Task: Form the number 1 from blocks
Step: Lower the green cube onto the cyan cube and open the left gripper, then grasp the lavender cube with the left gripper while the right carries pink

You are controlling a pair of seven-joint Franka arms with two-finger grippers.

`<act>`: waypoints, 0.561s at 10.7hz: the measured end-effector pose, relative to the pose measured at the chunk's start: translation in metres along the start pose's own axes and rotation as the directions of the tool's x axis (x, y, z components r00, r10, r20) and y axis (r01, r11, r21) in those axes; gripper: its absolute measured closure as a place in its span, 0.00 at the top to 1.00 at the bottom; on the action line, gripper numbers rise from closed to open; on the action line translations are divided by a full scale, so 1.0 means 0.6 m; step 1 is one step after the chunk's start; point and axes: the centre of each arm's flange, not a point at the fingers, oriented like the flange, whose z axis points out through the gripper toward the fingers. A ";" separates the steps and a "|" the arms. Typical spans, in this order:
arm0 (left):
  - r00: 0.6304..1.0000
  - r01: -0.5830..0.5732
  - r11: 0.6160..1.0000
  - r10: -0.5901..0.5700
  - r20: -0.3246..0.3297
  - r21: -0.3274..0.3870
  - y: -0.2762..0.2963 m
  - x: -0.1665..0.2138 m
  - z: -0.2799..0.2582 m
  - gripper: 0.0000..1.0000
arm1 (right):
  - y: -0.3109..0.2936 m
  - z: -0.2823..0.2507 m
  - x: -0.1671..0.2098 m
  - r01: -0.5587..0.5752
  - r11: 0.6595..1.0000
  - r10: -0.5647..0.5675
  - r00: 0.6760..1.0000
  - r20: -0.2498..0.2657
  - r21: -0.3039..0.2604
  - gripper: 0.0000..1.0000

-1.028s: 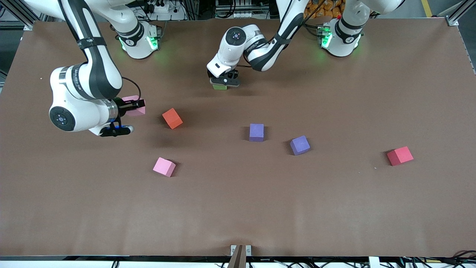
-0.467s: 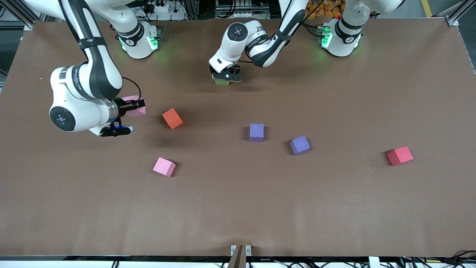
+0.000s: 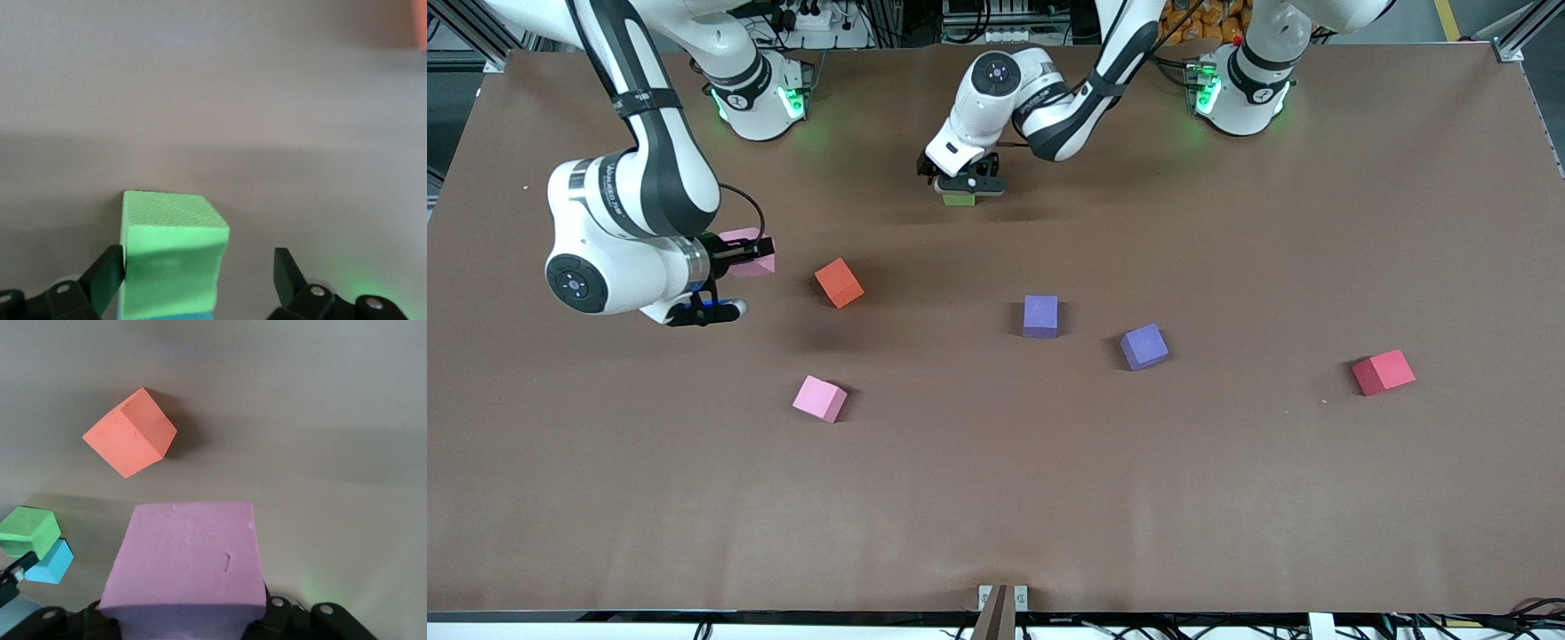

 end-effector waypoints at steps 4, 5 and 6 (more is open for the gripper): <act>0.993 0.042 0.996 -0.050 -0.103 -0.073 0.016 0.115 -0.169 1.00 | -0.052 0.002 0.009 0.035 0.999 -0.033 0.998 -0.050 0.038 0.63; 0.991 -0.006 0.999 0.000 -0.133 -0.047 -0.004 0.165 -0.205 1.00 | -0.076 0.005 0.014 0.049 0.998 -0.046 0.996 -0.076 0.046 0.63; 0.986 -0.076 0.997 0.074 -0.149 -0.011 -0.031 0.215 -0.229 1.00 | -0.100 0.010 0.020 0.058 0.997 -0.053 0.993 -0.103 0.042 0.63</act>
